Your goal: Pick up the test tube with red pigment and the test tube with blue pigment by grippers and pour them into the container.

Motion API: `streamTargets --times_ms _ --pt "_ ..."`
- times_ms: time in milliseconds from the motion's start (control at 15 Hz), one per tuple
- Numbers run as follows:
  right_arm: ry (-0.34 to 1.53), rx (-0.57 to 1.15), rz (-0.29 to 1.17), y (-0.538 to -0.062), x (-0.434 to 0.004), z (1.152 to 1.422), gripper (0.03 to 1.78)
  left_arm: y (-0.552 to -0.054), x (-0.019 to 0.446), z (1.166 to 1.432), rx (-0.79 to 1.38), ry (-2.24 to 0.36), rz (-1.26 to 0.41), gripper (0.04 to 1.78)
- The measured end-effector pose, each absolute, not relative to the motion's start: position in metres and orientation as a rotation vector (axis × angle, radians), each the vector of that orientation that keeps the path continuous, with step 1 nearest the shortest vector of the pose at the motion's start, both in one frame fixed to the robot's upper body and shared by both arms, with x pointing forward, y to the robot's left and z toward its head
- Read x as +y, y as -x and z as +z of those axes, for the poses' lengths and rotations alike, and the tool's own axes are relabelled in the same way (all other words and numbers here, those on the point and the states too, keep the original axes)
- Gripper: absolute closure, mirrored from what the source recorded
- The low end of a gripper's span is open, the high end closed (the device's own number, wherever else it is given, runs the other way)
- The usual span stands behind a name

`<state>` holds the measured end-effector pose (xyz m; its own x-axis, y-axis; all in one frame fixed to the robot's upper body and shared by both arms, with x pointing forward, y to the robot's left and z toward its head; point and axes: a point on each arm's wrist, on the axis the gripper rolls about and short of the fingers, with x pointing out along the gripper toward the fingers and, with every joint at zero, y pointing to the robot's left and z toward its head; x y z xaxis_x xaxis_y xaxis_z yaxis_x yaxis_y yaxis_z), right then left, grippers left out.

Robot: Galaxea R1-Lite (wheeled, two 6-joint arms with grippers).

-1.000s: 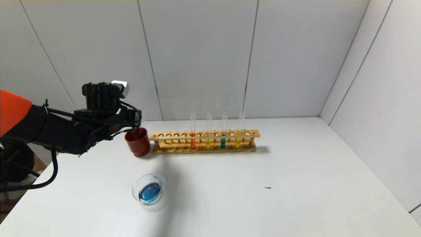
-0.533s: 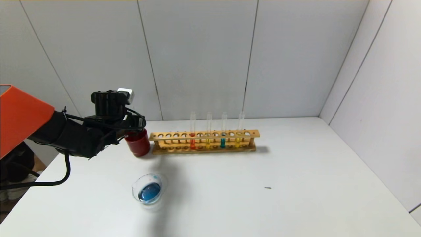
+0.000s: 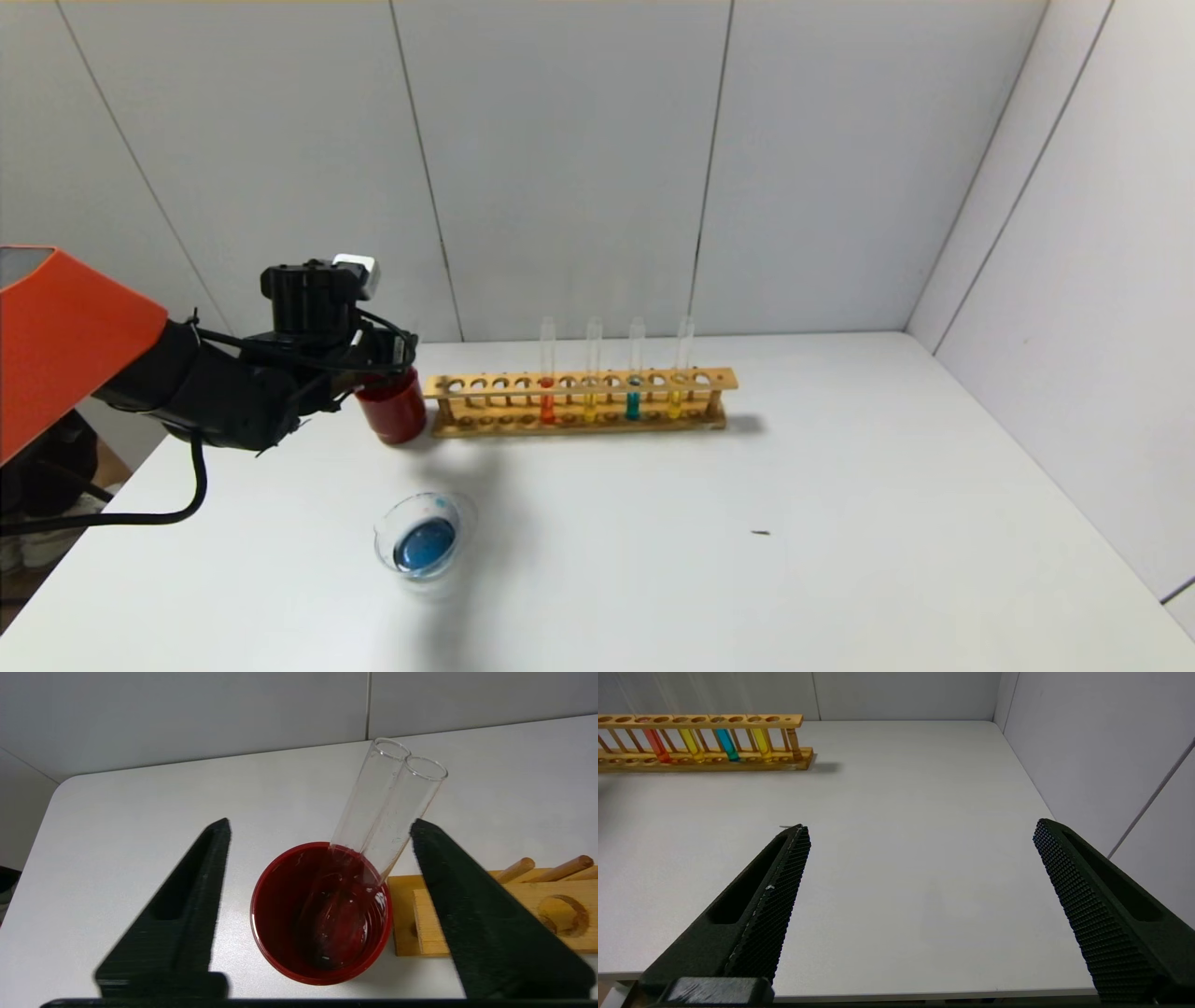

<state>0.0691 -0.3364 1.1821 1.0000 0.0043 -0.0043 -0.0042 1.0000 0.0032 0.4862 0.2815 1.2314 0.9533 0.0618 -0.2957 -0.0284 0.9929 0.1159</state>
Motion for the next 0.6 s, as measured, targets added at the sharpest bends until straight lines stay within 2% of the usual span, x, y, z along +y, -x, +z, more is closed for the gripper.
streamTargets --times_ms 133,267,600 --pt "-0.003 0.005 0.004 -0.069 -0.336 1.182 0.06 -0.484 0.282 1.235 0.297 -0.111 0.047 0.20" --pt "-0.003 0.005 0.004 -0.069 -0.336 1.182 0.06 -0.481 0.282 1.242 0.280 -0.111 0.046 0.09" --pt "-0.002 0.005 0.004 -0.069 -0.336 1.182 0.06 -0.459 0.276 1.279 0.200 -0.135 0.020 0.07"
